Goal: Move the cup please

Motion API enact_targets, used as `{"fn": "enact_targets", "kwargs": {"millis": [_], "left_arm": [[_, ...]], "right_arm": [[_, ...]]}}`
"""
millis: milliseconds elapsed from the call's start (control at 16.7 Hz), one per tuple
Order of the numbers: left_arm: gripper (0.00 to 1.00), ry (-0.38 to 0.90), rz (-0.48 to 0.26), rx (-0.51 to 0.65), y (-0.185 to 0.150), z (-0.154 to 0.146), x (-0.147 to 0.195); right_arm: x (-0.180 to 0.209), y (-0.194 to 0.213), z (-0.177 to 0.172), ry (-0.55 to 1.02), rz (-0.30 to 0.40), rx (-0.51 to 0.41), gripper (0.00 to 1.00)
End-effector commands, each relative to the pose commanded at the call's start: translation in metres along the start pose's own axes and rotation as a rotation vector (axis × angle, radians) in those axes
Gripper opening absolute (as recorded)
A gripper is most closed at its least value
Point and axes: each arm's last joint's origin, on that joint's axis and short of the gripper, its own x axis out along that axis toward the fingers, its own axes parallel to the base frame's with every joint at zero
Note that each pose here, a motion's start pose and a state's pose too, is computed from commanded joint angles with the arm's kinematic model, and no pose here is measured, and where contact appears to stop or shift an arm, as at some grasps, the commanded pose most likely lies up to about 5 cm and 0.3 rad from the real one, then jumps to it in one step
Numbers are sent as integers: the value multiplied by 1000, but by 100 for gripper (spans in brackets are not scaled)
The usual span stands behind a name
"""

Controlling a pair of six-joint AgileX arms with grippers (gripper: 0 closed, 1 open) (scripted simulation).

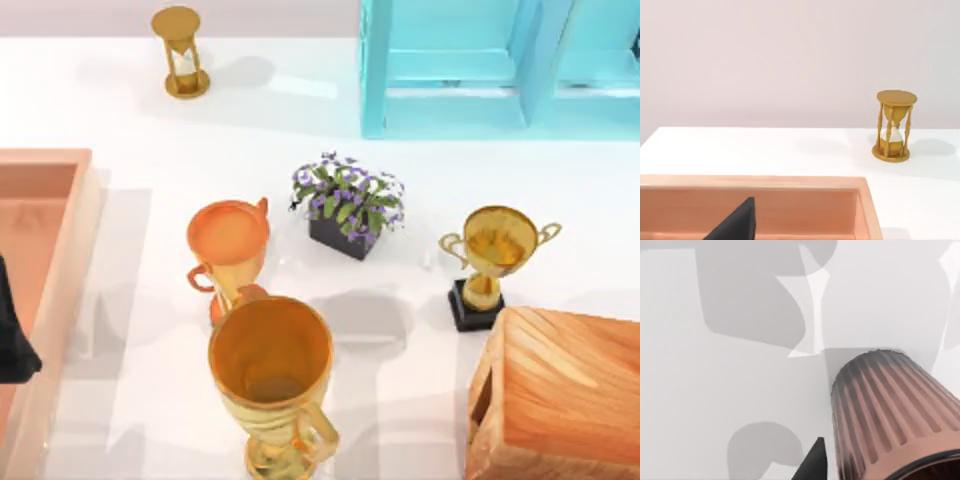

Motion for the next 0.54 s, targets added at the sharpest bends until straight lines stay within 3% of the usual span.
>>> {"fn": "enact_targets", "kwargs": {"millis": [180,540], "left_arm": [[100,0,0,0,0,0,0],[100,0,0,0,0,0,0]], "right_arm": [[0,0,0,0,0,0,98],[0,0,0,0,0,0,100]]}}
